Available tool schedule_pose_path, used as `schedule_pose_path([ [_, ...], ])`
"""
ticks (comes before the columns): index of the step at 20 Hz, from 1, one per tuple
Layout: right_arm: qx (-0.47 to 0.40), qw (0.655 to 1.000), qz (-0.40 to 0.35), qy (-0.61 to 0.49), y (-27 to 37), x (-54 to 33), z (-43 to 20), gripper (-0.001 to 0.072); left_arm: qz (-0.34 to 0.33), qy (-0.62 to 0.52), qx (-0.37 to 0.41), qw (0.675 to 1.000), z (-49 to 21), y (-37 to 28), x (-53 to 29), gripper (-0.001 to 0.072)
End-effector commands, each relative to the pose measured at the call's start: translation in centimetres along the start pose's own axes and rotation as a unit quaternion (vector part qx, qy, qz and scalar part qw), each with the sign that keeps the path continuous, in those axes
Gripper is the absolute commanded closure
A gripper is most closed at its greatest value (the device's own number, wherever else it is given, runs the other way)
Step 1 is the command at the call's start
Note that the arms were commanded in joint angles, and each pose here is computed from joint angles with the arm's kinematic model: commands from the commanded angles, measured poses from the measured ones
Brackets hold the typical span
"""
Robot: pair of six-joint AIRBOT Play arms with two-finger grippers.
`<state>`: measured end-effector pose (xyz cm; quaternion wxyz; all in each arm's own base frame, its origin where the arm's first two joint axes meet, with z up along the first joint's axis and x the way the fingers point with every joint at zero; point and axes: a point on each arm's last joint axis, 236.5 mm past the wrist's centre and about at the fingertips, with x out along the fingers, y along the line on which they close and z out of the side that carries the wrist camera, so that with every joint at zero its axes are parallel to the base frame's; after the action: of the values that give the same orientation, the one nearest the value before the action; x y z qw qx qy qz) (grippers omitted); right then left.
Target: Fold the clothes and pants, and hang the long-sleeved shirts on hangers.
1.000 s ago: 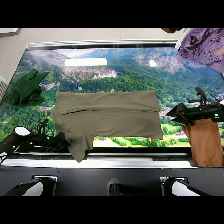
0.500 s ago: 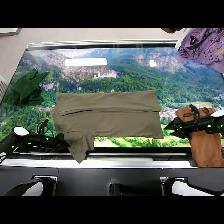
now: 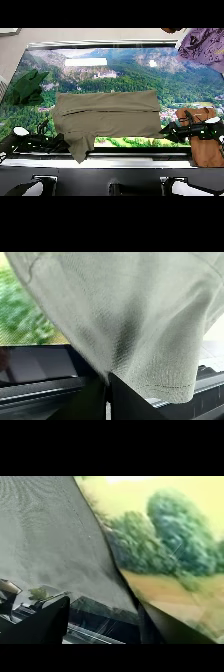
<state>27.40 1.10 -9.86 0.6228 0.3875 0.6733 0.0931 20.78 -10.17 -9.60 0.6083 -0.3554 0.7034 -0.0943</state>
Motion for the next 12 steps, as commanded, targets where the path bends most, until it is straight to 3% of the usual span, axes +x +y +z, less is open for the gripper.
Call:
schedule_pose_path([
  [1, 0.003, 1.000, 0.002, -0.005, -0.5, 0.8, -0.2, 0.0237, 0.000, 0.000, 0.001, 1.000, 0.0, 0.0, 0.0, 0.0690],
  [2, 0.008, 1.000, 0.006, -0.007, -0.4, 1.1, -0.3, 0.0248, 0.000, -0.001, 0.001, 1.000, 0.0, 0.0, 0.0, 0.0690],
  [5, 0.010, 1.000, 0.008, -0.008, -0.5, 1.3, -0.4, 0.0489, 0.007, -0.001, 0.006, 1.000, 0.1, 0.3, -0.1, 0.0690],
  [6, 0.004, 1.000, 0.009, -0.007, -0.4, 1.2, -0.4, 0.0641, 0.015, -0.002, 0.012, 1.000, 0.2, 0.5, -0.3, 0.0690],
  [7, 0.002, 1.000, 0.011, -0.008, -0.3, 1.2, -0.4, 0.0683, 0.026, -0.002, 0.017, 1.000, 0.3, 0.8, -0.5, 0.0691],
  [12, 0.009, 1.000, 0.008, 0.002, 0.5, 0.1, -1.5, 0.0685, 0.128, -0.037, 0.029, 0.991, 1.3, 2.7, -5.3, 0.0693],
])
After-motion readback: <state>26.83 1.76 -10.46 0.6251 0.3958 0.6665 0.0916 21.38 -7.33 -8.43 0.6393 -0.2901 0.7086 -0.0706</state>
